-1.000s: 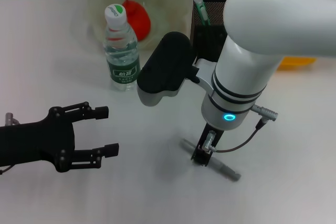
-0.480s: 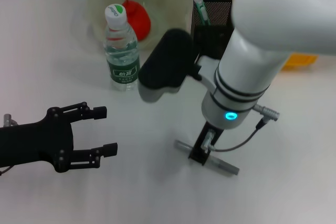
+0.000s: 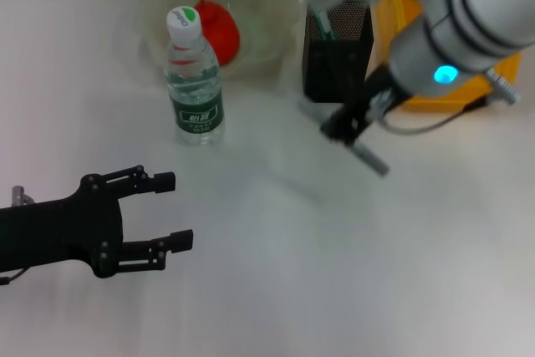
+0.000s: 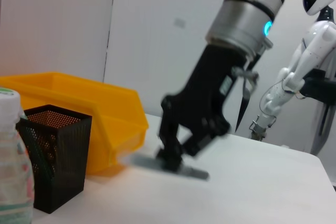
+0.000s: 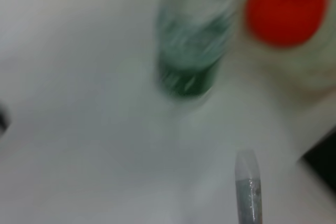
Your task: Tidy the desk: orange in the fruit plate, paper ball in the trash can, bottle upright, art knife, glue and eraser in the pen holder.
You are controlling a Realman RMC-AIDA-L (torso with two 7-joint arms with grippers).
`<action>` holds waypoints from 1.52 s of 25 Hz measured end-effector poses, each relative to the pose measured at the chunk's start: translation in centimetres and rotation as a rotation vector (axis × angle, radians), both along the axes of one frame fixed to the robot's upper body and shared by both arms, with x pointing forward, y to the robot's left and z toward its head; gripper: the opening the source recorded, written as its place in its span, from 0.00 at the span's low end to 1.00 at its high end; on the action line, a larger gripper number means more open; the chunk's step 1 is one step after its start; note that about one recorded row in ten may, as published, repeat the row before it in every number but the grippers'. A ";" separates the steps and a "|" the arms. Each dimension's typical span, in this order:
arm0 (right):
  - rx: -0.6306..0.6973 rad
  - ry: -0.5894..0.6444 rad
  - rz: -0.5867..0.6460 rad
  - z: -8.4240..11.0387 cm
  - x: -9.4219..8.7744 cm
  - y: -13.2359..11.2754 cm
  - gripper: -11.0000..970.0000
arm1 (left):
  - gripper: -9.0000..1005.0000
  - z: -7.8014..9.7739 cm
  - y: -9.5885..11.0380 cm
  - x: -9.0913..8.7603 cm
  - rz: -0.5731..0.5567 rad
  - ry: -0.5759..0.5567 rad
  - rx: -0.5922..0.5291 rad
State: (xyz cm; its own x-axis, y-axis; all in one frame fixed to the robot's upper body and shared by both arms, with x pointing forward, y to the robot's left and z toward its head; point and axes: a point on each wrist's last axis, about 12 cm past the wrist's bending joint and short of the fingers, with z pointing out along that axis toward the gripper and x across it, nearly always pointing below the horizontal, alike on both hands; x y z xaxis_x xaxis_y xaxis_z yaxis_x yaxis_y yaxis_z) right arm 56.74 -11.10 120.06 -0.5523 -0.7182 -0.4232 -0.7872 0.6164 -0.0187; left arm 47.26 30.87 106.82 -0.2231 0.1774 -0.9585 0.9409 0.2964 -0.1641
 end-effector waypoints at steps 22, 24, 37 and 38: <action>0.288 -0.443 -0.169 2.9 6.0 -3.3 0.14 | 0.84 -0.4 -1.0 -0.3 0.009 -0.003 -0.035; 0.289 -0.450 -0.181 2.4 6.3 -3.5 0.14 | 0.84 -0.4 -1.1 -0.2 0.011 -0.012 -0.041; 0.250 -0.470 -0.176 -2.4 7.1 -2.8 0.17 | 0.84 -0.3 -1.0 -0.3 0.022 -0.005 -0.054; 0.250 -0.470 -0.176 -2.4 7.1 -2.8 0.18 | 0.84 -0.3 -1.0 -0.3 0.022 -0.005 -0.054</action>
